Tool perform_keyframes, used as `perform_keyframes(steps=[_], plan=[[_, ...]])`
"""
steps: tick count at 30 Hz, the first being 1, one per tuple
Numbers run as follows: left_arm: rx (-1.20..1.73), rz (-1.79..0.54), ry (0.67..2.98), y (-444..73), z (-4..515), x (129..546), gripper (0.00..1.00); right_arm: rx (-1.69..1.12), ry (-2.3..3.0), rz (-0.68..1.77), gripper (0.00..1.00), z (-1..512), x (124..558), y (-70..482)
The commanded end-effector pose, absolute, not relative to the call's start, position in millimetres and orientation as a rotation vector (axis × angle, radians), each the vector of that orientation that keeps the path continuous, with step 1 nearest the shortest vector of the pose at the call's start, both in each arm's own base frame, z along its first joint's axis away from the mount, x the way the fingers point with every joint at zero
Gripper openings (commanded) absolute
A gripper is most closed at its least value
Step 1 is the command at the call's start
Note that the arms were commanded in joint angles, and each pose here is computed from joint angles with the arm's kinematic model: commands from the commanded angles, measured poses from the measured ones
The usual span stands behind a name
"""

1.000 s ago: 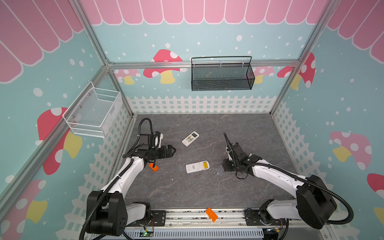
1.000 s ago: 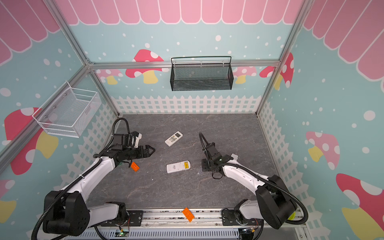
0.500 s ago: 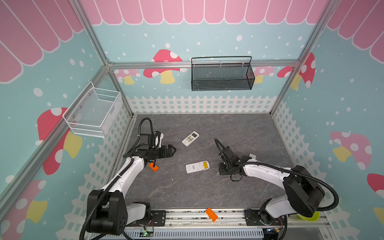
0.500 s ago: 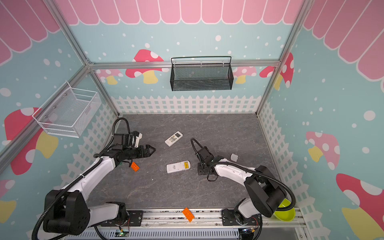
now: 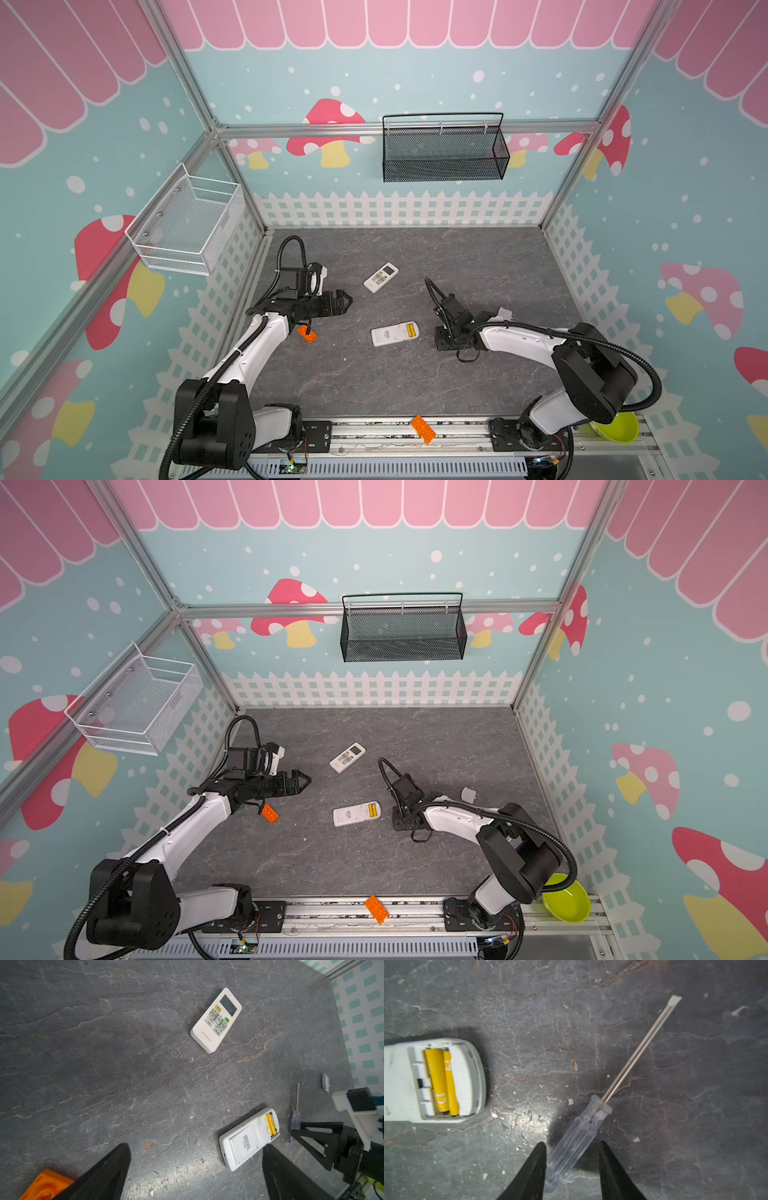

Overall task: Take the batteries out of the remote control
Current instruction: 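Grasp the clear-handled screwdriver with the right gripper while the left gripper draws back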

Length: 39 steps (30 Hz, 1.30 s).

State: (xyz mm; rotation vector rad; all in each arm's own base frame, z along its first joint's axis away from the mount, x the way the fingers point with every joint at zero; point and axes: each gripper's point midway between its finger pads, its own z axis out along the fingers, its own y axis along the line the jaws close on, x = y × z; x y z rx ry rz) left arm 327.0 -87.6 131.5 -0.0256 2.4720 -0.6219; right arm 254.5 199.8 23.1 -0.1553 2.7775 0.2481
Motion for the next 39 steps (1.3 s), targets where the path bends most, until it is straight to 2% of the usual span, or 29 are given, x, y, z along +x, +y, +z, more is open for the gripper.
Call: perform_keyframes(steps=[1,7,14,19,31,39], plan=[[-0.013,-0.594,2.461,-84,138,330,0.99,-0.151,2.795,0.239,0.38,16,247,196],[0.019,-0.605,2.461,-86,136,328,0.97,-0.179,2.828,0.181,0.29,8,238,183],[0.152,-0.427,2.445,-76,152,332,1.0,-0.174,2.807,0.223,0.08,8,244,170],[0.377,-0.335,2.417,-95,175,334,1.0,-0.289,2.717,0.28,0.07,31,266,173],[0.607,-0.693,2.298,-158,244,326,0.99,-0.781,2.296,0.339,0.04,117,294,198],[0.636,-1.019,2.262,-185,228,299,0.98,-1.106,2.004,0.526,0.05,156,275,236]])
